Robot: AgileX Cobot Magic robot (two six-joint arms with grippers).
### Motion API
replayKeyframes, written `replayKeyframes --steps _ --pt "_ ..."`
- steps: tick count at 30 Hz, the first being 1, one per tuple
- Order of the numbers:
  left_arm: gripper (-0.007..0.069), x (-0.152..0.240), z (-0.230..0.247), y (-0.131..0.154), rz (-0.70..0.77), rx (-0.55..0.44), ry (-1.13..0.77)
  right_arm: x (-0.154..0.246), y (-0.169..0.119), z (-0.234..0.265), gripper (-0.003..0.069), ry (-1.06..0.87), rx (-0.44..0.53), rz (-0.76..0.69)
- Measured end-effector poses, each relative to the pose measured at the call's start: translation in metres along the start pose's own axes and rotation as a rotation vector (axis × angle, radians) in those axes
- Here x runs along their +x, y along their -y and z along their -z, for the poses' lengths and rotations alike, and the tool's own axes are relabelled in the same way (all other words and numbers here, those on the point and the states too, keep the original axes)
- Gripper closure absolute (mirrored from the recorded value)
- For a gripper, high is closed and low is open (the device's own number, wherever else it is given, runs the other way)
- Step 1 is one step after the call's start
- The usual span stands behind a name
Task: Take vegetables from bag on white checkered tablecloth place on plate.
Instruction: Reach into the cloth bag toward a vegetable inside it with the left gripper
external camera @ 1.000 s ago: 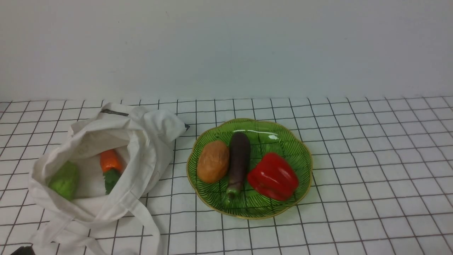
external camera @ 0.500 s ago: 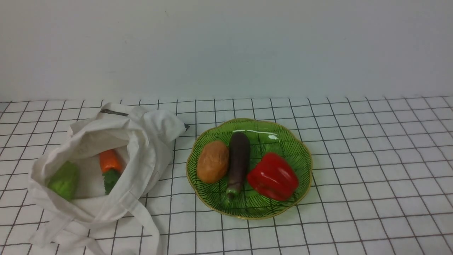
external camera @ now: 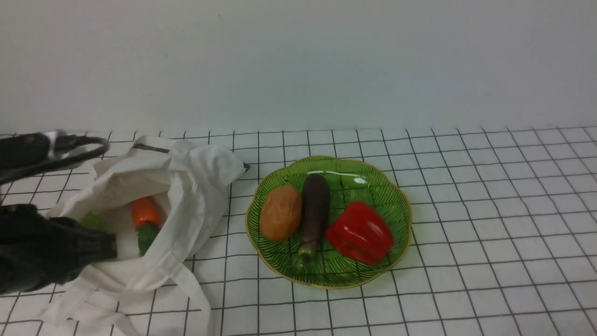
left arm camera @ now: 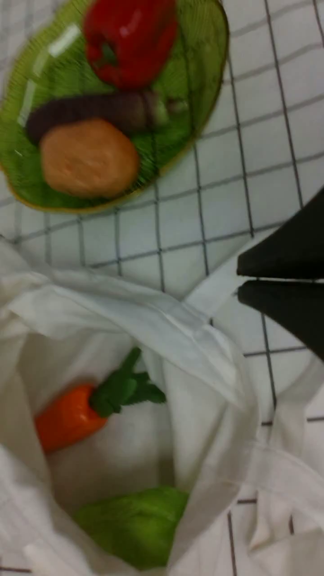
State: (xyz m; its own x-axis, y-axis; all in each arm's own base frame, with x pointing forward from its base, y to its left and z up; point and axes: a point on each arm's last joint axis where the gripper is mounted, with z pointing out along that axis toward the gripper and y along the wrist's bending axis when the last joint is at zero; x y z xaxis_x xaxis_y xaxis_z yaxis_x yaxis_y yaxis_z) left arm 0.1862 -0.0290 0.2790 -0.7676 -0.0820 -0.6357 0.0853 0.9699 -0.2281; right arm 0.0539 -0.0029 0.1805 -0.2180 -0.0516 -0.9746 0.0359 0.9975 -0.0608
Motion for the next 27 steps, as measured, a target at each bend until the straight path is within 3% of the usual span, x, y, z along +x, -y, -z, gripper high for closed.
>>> replayKeyframes --steps 9,17,21,27 --pt "0.0633 -0.04 -0.07 -0.011 0.009 -0.057 -0.213 0.0 0.0 0.0 0.0675 0.0 0.0 0.0" --pt "0.0597 -0.06 -0.116 -0.018 0.03 -0.073 -0.266 0.0 0.0 0.0 0.0675 0.0 0.0 0.0" --pt "0.0495 -0.062 -0.146 -0.025 0.045 -0.087 -0.294 0.0 0.0 0.0 0.0675 0.0 0.0 0.0" --pt "0.0283 -0.055 -0.173 -0.038 0.096 -0.12 -0.323 0.0 0.0 0.0 0.0675 0.0 0.0 0.0"
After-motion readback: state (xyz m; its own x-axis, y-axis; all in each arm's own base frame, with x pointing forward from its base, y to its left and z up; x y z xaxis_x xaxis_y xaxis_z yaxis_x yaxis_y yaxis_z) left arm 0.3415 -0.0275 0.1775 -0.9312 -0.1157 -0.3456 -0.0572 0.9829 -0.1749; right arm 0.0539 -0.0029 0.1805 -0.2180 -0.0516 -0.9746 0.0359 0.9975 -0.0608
